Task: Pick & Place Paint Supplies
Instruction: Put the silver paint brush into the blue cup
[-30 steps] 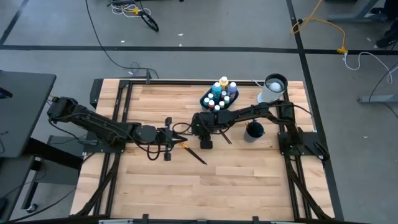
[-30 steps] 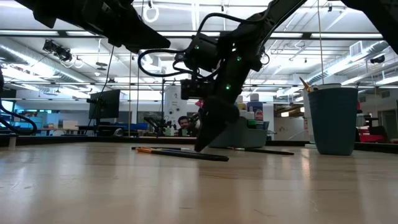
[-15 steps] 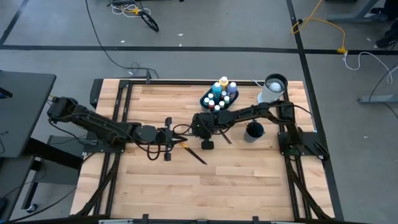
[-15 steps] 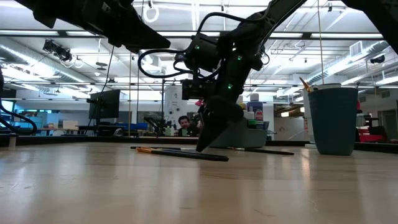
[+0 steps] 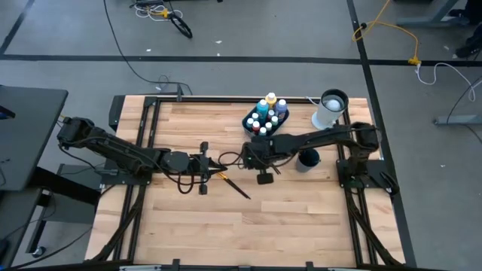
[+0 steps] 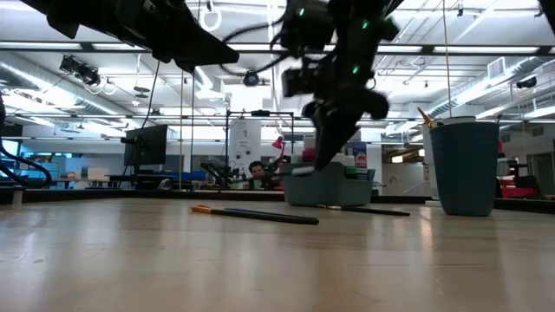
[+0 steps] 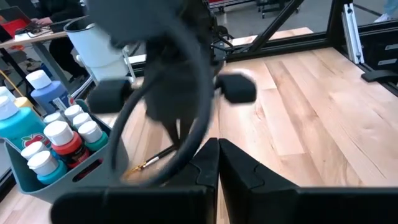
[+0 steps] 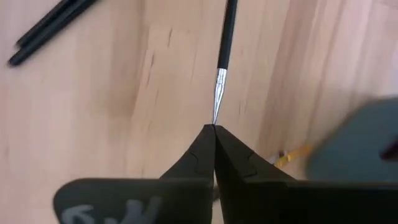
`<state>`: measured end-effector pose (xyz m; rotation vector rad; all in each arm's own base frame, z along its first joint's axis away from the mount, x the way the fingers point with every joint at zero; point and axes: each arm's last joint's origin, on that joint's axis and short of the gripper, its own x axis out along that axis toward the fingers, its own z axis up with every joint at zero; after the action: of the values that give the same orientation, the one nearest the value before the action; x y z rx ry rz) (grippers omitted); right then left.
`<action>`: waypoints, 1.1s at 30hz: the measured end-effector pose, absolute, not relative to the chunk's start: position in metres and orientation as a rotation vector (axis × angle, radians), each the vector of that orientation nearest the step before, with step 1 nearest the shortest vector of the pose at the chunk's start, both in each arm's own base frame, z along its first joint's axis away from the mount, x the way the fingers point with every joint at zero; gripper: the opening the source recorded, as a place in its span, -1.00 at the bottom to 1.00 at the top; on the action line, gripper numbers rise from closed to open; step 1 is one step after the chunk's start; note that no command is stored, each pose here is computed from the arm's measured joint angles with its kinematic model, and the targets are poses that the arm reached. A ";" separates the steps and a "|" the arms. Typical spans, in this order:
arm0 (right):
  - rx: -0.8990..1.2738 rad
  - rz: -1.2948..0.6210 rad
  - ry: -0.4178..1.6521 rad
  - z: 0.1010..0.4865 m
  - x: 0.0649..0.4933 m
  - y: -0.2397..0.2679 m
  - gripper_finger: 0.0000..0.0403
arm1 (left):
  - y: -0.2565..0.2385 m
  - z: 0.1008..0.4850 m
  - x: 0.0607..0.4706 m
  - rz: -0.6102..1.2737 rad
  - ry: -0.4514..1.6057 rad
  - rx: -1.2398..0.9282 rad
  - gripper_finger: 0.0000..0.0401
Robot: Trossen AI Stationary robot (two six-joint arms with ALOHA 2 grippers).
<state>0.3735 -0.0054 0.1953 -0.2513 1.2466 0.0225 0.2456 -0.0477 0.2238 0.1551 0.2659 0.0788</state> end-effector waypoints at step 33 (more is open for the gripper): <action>-1.182 0.171 1.059 0.308 0.287 0.079 -1.00 | -0.032 0.241 0.252 0.020 0.091 -0.169 -0.63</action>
<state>0.2869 0.0792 0.3081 -1.1820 1.0593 0.1706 0.2524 -0.0315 0.2406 -0.1693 0.0911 0.0198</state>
